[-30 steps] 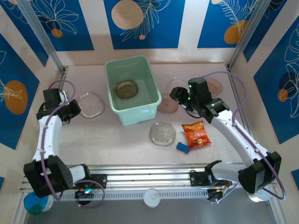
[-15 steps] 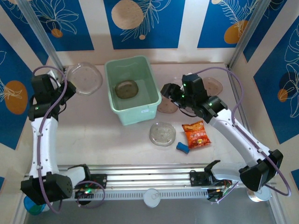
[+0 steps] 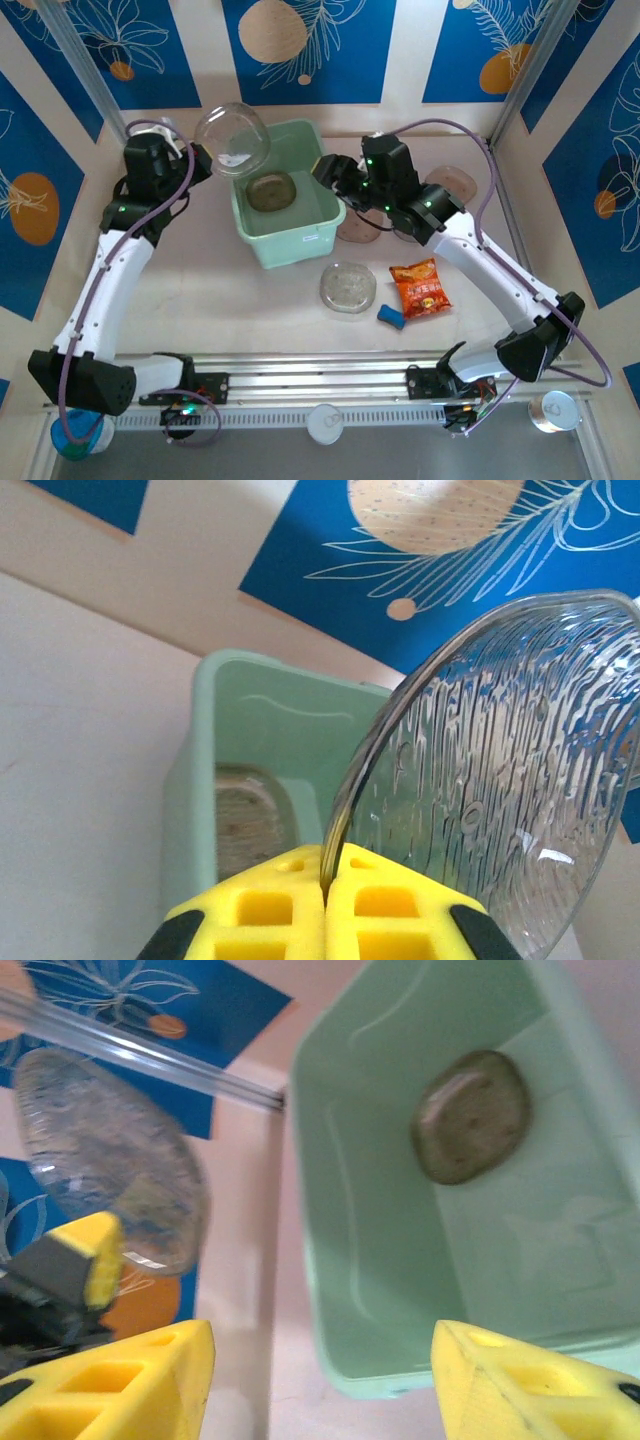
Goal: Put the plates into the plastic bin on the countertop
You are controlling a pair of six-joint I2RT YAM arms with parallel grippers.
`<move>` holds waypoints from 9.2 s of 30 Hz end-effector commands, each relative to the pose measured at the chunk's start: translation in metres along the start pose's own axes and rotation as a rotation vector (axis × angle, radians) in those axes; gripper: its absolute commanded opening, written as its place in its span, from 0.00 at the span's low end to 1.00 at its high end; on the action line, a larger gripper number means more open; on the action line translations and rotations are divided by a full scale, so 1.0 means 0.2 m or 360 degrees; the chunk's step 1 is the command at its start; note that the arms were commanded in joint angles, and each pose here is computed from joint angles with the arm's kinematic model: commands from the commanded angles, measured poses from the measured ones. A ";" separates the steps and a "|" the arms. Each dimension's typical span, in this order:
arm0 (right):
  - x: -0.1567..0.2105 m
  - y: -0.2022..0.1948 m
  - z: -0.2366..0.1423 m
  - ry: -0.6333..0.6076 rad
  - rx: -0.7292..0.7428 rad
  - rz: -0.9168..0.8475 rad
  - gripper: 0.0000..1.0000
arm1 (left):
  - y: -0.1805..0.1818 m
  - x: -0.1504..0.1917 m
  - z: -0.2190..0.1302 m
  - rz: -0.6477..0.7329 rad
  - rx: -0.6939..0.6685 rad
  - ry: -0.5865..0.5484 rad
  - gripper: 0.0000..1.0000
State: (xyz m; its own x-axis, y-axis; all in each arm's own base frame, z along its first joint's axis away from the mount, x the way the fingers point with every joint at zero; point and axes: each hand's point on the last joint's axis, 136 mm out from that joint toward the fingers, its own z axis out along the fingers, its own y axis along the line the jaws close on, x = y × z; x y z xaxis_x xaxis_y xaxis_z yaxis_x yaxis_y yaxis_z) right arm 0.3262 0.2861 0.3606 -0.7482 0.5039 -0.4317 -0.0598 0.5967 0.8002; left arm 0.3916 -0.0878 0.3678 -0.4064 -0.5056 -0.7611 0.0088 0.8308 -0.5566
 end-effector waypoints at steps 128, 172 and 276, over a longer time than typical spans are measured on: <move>0.21 -0.60 1.18 -0.0285 0.0920 0.0999 0.00 | 0.39 0.23 0.20 0.0158 -0.0136 0.0400 0.73; 0.33 -0.74 1.48 -0.0222 0.0915 0.0889 0.43 | 0.45 0.31 0.19 0.0148 -0.0189 0.0475 0.74; 0.79 -1.72 -0.02 0.1113 0.1195 0.0012 0.30 | 0.40 0.72 0.00 0.0096 -0.0100 0.0757 0.73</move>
State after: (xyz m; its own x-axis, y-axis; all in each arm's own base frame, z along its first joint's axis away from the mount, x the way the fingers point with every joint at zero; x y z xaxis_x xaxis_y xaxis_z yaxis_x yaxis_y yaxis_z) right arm 0.2361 0.1541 0.0220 -0.9817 0.1790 0.0655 0.1893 0.9563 0.2230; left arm 0.3310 -0.0869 0.2118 -0.7797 -0.3183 -0.5393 -0.0324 0.8806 -0.4728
